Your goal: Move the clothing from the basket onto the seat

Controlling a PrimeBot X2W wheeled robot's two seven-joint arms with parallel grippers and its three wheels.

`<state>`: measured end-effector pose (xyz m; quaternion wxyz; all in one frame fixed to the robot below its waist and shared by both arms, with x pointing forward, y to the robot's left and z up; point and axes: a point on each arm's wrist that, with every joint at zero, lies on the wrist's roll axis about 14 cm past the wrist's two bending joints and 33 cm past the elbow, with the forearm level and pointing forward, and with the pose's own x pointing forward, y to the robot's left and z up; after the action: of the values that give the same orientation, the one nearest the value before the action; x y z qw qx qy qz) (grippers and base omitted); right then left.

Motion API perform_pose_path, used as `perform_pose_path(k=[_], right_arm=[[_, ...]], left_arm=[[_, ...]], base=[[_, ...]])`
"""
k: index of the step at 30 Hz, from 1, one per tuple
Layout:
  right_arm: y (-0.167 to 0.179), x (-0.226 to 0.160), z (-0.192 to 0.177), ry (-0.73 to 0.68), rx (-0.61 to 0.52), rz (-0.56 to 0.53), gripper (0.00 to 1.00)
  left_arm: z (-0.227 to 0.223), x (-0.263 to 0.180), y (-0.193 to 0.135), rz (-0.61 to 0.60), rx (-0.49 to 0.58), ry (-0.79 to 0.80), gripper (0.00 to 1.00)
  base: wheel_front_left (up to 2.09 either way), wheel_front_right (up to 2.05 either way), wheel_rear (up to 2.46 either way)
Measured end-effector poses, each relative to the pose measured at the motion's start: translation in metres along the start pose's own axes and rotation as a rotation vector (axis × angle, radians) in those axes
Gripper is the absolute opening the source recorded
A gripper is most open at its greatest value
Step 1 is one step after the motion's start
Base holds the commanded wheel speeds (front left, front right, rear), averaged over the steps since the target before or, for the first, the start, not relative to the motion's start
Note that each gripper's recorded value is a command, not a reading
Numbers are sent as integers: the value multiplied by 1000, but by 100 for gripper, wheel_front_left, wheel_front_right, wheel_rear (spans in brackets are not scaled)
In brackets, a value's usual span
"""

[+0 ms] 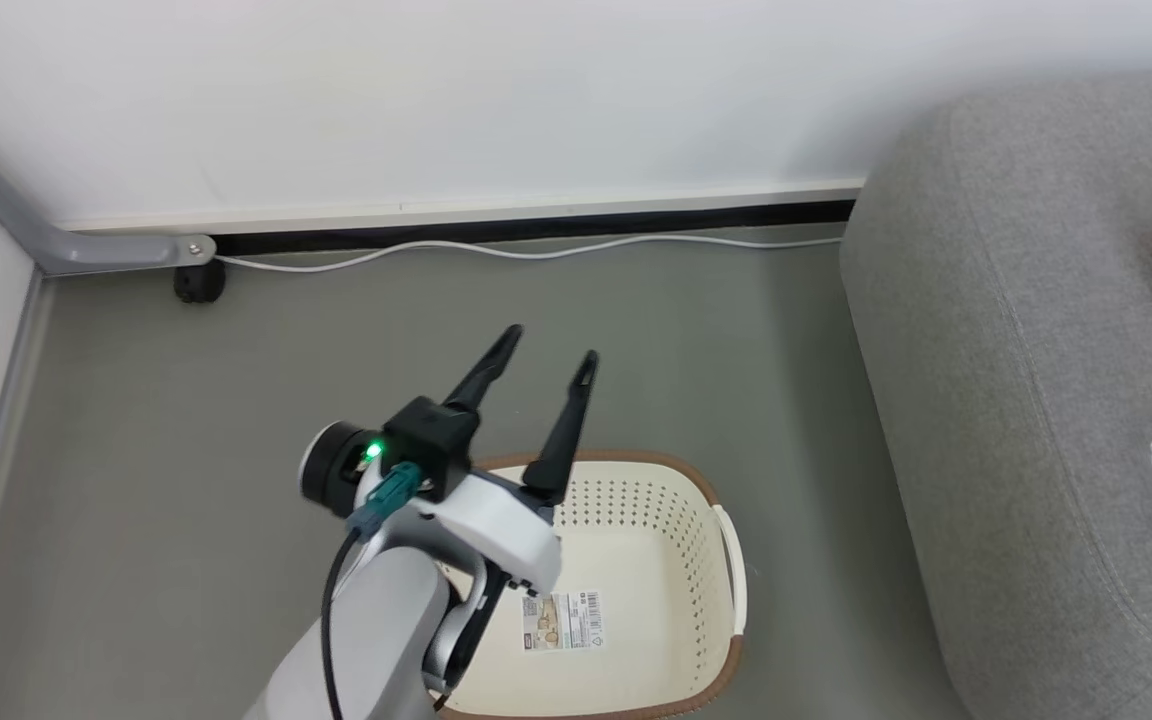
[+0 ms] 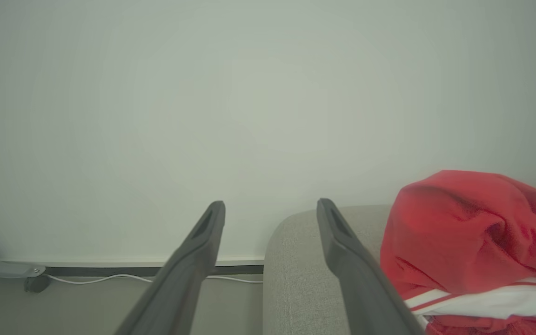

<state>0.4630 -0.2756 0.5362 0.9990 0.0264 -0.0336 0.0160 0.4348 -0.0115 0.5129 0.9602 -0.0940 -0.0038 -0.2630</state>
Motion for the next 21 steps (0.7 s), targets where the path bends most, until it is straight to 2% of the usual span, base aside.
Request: perform_pose_path(k=[5, 11, 16, 21], right_arm=[[37, 2, -5, 0, 41, 76, 100], [71, -3, -6, -7, 78, 142, 100], [87, -16, -11, 1, 89, 173, 100], [106, -35, -22, 27, 96, 216, 100]], left_arm=[[3, -41, 58, 210, 21, -8, 100], [2, -91, 106, 419, 36, -9, 100], [-1, -129, 131, 558, 55, -5, 100], [-12, -159, 137, 629, 50, 21, 100]], base=[[0, 0, 0], [0, 0, 0], [0, 0, 0], [0, 0, 0]])
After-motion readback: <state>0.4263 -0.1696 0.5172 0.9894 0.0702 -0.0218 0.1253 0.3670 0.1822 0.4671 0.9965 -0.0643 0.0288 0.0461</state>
